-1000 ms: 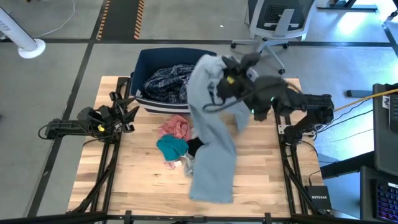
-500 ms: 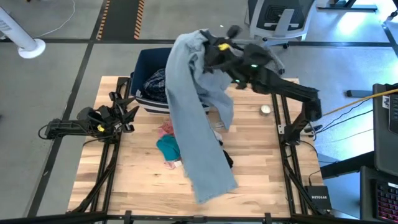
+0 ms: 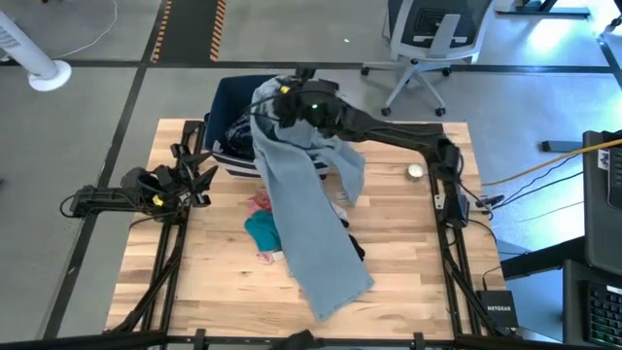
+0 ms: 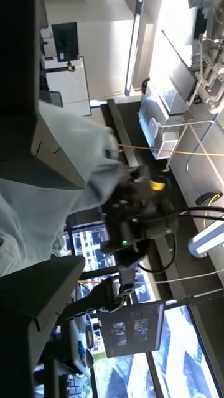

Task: Sort clothes
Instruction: Put the blue jeans into the blue laundry organizer

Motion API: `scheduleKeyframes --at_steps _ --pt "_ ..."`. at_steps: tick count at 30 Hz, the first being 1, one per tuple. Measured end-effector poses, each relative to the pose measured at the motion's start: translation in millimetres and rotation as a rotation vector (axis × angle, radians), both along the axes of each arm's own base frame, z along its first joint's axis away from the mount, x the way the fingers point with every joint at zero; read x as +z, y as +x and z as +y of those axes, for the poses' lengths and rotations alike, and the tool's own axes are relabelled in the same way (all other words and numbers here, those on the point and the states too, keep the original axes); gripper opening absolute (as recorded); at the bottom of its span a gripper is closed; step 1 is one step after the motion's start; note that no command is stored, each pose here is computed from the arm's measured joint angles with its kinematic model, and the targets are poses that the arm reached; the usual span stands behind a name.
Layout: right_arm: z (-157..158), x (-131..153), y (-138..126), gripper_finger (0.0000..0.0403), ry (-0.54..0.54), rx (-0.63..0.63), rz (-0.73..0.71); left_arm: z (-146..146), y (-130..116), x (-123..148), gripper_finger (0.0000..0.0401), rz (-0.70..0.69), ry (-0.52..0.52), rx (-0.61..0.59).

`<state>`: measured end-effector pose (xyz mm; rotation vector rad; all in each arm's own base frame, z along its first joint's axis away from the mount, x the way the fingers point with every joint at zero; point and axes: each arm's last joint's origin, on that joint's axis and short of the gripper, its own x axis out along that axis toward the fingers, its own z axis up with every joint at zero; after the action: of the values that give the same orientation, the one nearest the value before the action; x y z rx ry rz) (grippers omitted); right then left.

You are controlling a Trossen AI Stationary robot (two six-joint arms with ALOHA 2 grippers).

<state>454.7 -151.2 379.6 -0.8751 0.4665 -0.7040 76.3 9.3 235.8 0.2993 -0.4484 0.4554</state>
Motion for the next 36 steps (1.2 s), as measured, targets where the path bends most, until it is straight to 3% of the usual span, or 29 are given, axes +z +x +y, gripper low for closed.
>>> scheduleKeyframes --at_steps 8,13,17,23,28,36 --pt "10.3 -21.1 -1.1 0.0137 0.129 0.128 0.185 0.0 0.0 0.0 0.0180 -0.004 -0.010 -0.006" --pt "38.5 25.1 -27.5 0.0190 0.057 0.133 0.156 0.0 0.0 -0.1 0.0180 0.000 -0.001 0.000" --pt "67.3 59.5 -53.6 0.0210 -0.021 0.084 0.154 0.0 0.1 -0.2 0.0180 0.008 0.012 0.007" --pt "124.8 82.7 -94.6 0.0213 0.050 0.165 0.208 0.0 0.8 -1.4 0.0180 0.022 0.011 0.007" --pt "180.8 58.1 -110.1 0.0213 0.204 0.260 0.397 0.0 1.1 -1.9 0.0180 0.029 0.014 0.009" --pt "241.4 -23.5 -126.4 0.0214 0.262 0.140 0.631 0.0 1.2 -2.1 0.0180 0.028 0.006 0.003"
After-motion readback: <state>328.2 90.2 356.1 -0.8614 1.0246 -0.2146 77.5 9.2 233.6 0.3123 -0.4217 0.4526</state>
